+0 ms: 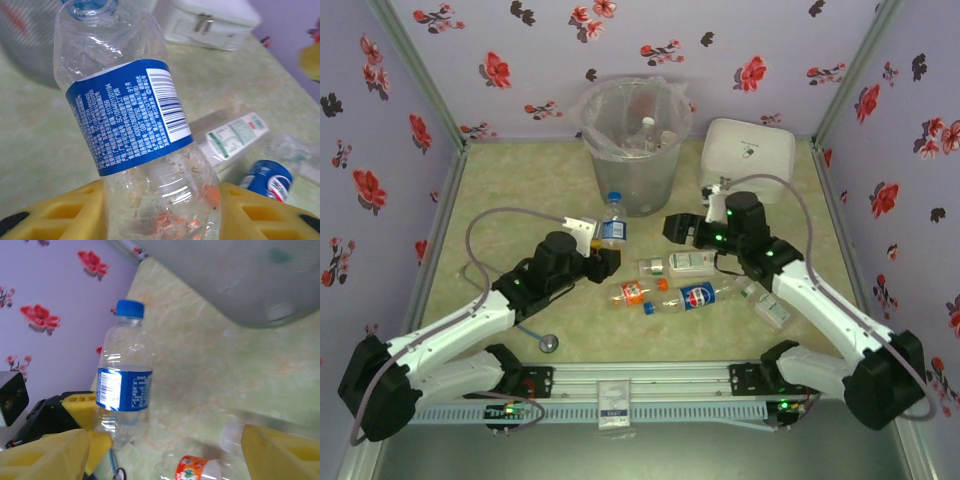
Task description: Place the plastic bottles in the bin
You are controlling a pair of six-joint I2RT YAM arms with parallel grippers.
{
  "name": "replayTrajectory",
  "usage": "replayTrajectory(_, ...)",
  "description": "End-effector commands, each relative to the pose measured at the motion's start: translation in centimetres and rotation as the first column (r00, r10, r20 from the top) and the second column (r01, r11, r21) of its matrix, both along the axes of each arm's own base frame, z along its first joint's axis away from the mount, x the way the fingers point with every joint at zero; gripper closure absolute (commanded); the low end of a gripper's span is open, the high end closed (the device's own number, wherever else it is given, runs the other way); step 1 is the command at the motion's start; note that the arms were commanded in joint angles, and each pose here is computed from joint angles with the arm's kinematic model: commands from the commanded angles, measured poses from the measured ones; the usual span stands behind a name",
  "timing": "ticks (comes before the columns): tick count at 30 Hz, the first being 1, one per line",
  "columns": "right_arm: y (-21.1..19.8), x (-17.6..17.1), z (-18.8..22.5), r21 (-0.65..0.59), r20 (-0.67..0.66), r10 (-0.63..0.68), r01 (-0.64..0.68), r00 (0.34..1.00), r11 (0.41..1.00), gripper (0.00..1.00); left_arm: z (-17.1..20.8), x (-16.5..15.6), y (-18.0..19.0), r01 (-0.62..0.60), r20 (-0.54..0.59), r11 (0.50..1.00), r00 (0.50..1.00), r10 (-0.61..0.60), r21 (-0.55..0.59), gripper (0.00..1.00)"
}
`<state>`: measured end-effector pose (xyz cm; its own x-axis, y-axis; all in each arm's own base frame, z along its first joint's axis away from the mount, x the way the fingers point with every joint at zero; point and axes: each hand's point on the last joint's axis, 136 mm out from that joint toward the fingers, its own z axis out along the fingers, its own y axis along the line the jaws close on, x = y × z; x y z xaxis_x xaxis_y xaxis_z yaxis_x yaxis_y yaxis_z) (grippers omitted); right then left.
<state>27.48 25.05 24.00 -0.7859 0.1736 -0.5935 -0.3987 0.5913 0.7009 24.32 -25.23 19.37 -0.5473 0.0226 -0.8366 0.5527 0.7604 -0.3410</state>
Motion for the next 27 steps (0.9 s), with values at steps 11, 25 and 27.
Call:
replayTrajectory(11,4.6,3.2,2.2,-0.04,0.072,0.089,-0.086,0.993,0.996,0.14,3.7,-3.5,-3.9,0.325,0.168,0.945,0.934,-0.315,-0.033,0.67)
replayTrajectory(25,5.4,2.9,2.5,-0.055,0.04,0.149,-0.146,0.988,0.988,0.54,3.7,-2.8,-3.8,0.297,0.183,0.955,0.939,-0.291,-0.007,0.53)
replayTrajectory(27,4.9,3.0,3.5,-0.07,0.069,0.138,-0.134,0.988,0.989,0.57,4.0,-2.5,-3.4,0.268,0.192,0.963,0.946,-0.261,-0.01,0.35)
